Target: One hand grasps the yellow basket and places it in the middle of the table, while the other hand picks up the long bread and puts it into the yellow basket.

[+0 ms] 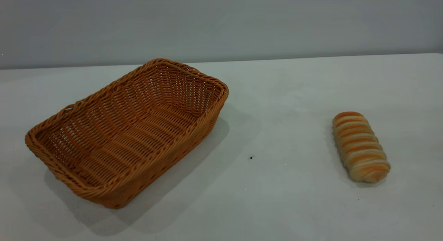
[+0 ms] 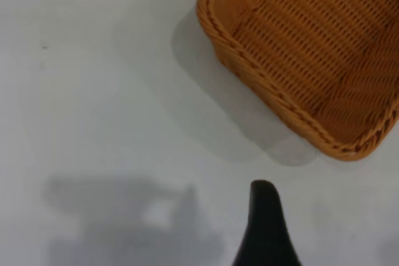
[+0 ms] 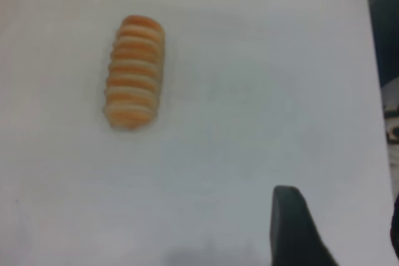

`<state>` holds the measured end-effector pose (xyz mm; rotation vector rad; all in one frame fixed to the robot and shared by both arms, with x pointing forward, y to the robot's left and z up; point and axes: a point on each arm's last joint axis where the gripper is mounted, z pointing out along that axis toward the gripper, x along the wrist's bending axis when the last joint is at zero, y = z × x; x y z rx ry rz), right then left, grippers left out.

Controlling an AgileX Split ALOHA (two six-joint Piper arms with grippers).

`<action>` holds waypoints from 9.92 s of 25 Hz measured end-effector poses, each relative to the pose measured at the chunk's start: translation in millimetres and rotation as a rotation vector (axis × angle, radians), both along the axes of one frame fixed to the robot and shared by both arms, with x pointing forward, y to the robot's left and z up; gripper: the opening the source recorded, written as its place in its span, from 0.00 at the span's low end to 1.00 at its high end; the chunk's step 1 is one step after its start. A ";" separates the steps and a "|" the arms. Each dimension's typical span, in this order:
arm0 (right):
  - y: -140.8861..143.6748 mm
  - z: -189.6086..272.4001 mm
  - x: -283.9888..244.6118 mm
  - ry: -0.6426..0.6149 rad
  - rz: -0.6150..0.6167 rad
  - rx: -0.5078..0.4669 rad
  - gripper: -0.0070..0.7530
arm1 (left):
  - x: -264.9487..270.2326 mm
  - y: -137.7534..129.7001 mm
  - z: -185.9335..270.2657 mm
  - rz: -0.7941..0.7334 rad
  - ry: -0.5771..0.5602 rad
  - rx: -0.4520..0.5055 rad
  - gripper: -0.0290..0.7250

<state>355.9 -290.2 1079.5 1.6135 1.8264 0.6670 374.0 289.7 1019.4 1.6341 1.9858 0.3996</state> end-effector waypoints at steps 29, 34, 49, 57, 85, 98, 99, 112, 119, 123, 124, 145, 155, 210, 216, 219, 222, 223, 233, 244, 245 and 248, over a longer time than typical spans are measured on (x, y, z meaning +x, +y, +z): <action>19.0 -37.2 59.5 0.161 0.015 0.056 0.55 | 151.3 -13.7 -111.2 0.180 0.467 -0.179 0.81; 19.1 -37.0 59.6 0.161 0.015 0.057 0.55 | 151.1 -14.1 -112.9 0.181 0.479 -0.182 0.81; 19.2 -37.0 59.5 0.161 0.015 0.060 0.55 | 153.2 -13.5 -113.3 0.193 0.461 -0.183 0.81; 19.2 -37.1 59.4 0.163 0.014 0.060 0.55 | 156.1 -13.0 -136.8 0.205 0.518 -0.171 0.81; 19.0 -37.3 59.3 0.165 0.014 0.056 0.55 | 175.5 -16.6 -146.7 0.284 0.408 -0.257 0.18; 18.9 -37.4 59.1 0.167 0.014 0.056 0.55 | 193.7 -34.3 -104.7 -0.104 0.399 -0.291 0.18; 19.0 -37.5 59.3 0.167 0.014 0.056 0.55 | 193.4 -34.8 -106.3 -0.120 0.404 -0.287 0.18; 33.6 -57.0 112.9 0.251 0.010 0.094 0.55 | 196.0 -57.2 -162.8 -0.293 0.452 -0.182 0.18; 44.4 -82.9 152.9 0.317 0.049 0.085 0.57 | 200.1 -57.0 -163.4 -0.326 0.400 -0.146 0.26; 50.1 -102.2 172.0 0.349 0.083 0.078 0.67 | 203.1 -56.0 -163.2 -0.357 0.367 -0.116 0.59; 51.6 -107.1 177.0 0.356 0.084 0.082 0.70 | 203.2 -56.0 -163.2 -0.361 0.365 -0.114 0.69; 69.9 -209.4 256.7 0.574 0.072 0.073 0.81 | 200.8 -54.1 -49.5 -0.378 0.009 -0.065 0.83; 74.0 -236.8 275.3 0.615 0.091 0.059 0.79 | 182.9 -53.8 2.2 -0.400 -0.126 -0.066 0.83; 259.2 -147.9 197.5 0.435 0.722 0.003 0.08 | 168.8 -56.2 23.6 -0.428 -0.153 -0.102 0.83; 271.2 -182.8 202.7 0.390 0.758 -0.030 0.14 | 168.7 -56.3 23.6 -0.429 -0.152 -0.103 0.83; 272.5 -195.3 204.9 0.385 0.763 -0.041 0.31 | 167.9 -56.8 23.2 -0.435 -0.143 -0.107 0.83; 272.7 -201.9 205.3 0.391 0.761 -0.044 0.55 | 166.5 -57.4 22.6 -0.469 -0.138 -0.094 0.83; 272.7 -201.9 205.3 0.392 0.761 -0.044 0.62 | 165.8 -57.7 22.2 -0.493 -0.138 -0.082 0.83; 266.9 -148.9 199.3 0.334 0.818 -0.072 0.75 | 159.9 -58.0 26.2 -0.579 -0.147 -0.034 0.83; 199.3 -46.6 199.7 0.267 0.718 -0.056 0.59 | 118.8 -48.3 67.3 -0.599 -0.166 0.052 0.83; 191.4 -37.1 197.6 0.266 0.707 -0.054 0.57 | 114.3 -46.8 70.7 -0.595 -0.163 0.063 0.83; 166.2 -11.8 191.8 0.262 0.656 -0.041 0.50 | 99.4 -42.7 79.4 -0.577 -0.143 0.081 0.83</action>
